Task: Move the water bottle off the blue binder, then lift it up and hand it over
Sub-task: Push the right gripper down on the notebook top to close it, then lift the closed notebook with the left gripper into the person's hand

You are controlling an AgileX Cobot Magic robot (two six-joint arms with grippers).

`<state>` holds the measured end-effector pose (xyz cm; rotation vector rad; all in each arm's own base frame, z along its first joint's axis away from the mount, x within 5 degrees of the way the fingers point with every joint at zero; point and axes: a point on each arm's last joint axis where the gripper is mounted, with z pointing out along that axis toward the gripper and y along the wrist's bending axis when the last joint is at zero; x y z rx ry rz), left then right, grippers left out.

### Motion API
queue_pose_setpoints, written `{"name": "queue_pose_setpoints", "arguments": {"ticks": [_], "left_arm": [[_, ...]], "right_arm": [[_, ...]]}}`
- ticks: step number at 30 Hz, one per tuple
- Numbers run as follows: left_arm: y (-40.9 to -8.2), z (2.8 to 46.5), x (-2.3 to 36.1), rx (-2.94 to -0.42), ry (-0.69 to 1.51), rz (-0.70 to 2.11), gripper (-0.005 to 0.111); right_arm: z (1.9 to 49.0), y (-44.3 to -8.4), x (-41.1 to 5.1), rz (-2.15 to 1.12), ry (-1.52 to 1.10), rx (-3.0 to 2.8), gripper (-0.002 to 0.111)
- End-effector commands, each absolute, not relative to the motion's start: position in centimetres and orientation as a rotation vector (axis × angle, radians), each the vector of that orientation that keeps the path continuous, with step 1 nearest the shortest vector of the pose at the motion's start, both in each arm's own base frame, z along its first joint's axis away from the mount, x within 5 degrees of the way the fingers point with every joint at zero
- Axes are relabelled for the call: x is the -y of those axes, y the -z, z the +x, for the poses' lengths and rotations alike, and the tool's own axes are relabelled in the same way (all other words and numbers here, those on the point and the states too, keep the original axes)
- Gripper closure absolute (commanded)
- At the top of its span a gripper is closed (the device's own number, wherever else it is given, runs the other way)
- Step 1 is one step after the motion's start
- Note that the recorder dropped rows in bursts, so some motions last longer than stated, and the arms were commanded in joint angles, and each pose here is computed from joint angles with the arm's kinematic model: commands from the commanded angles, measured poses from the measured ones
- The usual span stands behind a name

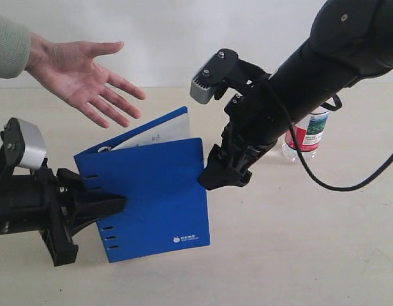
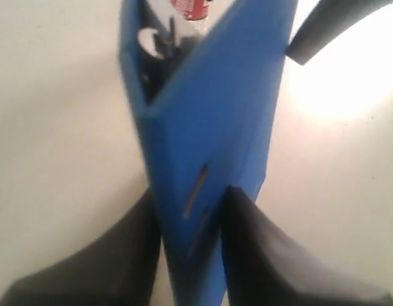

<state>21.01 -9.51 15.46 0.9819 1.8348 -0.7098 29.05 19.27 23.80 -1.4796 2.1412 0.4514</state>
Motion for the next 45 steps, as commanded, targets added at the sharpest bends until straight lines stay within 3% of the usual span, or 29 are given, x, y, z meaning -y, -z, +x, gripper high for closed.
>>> {"name": "queue_pose_setpoints", "arguments": {"ticks": [1,8,10,14,17,27,36,45], "left_arm": [[-15.9,20.1,9.8,-1.718,0.677,1.191,0.102],[-15.7,20.2,9.8,-1.688,0.632,1.242,0.099],[-15.7,20.3,9.8,-1.692,0.63,1.224,0.09],[-15.9,20.6,9.7,-1.694,0.615,1.181,0.058],[-15.9,20.7,9.7,-1.69,0.627,1.161,0.041],[-14.5,20.9,10.4,-1.596,0.708,1.18,0.04],[-14.3,22.0,10.5,-1.485,0.71,1.055,0.04],[-12.2,23.6,10.7,-1.564,0.759,1.012,0.045]], "right_arm": [[28.7,-24.6,-19.2,-1.527,-0.433,-2.088,0.024],[28.2,-24.7,-20.6,-1.67,-0.377,-1.926,0.024],[27.9,-24.7,-21.2,-1.701,-0.348,-1.876,0.024],[27.6,-24.8,-22.1,-1.757,-0.267,-1.794,0.024],[27.7,-24.7,-22.1,-1.784,-0.196,-1.766,0.024],[29.1,-24.9,-21.3,-1.758,0.05,-1.729,0.024],[29.3,-25.0,-21.3,-1.744,0.064,-1.725,0.024],[29.2,-25.0,-21.3,-1.718,0.045,-1.759,0.024]]}}
